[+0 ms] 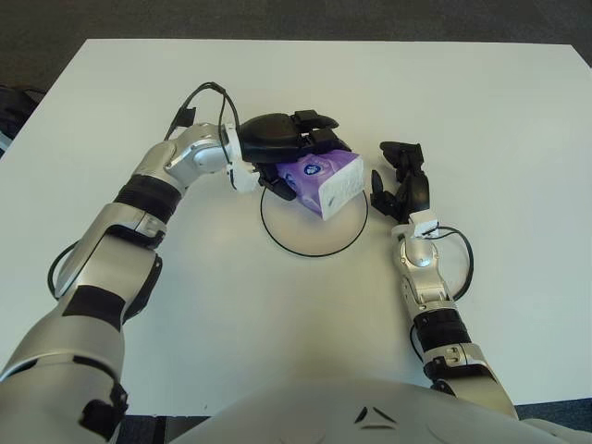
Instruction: Put the tissue paper into the plate.
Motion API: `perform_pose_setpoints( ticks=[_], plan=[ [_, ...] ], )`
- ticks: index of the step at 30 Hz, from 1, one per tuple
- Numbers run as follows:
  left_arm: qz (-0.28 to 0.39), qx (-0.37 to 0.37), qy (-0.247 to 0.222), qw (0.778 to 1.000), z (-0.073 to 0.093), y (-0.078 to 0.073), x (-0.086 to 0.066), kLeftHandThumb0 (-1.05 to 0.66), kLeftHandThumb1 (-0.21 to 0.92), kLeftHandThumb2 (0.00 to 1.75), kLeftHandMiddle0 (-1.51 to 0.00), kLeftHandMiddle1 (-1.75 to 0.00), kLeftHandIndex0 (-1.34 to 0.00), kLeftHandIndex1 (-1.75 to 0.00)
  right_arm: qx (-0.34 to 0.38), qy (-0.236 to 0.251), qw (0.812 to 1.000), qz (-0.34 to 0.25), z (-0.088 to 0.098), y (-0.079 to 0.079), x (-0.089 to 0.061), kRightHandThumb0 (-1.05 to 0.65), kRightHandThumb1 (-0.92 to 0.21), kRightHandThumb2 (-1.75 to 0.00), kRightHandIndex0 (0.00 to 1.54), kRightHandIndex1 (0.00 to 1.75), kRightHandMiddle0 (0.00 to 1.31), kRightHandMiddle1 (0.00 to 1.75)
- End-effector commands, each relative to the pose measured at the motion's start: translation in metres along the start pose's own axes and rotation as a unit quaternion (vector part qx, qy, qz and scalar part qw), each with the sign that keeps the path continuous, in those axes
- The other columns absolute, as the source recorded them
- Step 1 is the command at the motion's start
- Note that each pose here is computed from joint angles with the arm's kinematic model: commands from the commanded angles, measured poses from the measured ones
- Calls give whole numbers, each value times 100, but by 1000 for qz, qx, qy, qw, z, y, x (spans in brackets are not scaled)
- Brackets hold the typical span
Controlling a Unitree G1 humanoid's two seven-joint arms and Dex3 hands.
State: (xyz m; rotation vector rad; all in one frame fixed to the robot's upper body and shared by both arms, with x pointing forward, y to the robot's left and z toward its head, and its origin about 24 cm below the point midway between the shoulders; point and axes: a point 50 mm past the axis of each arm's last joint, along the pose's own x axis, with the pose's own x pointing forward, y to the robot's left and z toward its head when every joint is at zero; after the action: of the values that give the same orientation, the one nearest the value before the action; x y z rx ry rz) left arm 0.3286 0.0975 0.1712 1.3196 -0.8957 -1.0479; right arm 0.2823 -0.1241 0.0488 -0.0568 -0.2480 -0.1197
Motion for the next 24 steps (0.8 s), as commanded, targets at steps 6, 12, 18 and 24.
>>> perform_pose_setpoints(
  ticks=[6, 12, 18, 24],
  plan=[
    [-4, -29, 7, 1000, 0, 1, -3, -105, 92, 92, 0, 0, 0, -41, -38, 159, 987, 2, -60, -8, -48, -57, -75, -73, 31, 76, 6, 127],
    [-10, -40, 11, 999, -1, 1, -4, -105, 92, 85, 0, 0, 0, -40, -35, 159, 987, 2, -59, -8, -48, -58, -75, -73, 32, 75, 5, 126],
    [-21, -30, 7, 999, 0, 2, -5, -105, 92, 69, 0, 0, 0, -24, -34, 161, 986, 2, -60, -8, -47, -58, -75, -73, 33, 75, 5, 126],
    [-39, 6, -14, 999, 3, 3, -6, -105, 92, 59, 0, 0, 0, -6, -34, 164, 986, 3, -60, -8, -47, -59, -76, -73, 32, 75, 5, 125]
  ],
)
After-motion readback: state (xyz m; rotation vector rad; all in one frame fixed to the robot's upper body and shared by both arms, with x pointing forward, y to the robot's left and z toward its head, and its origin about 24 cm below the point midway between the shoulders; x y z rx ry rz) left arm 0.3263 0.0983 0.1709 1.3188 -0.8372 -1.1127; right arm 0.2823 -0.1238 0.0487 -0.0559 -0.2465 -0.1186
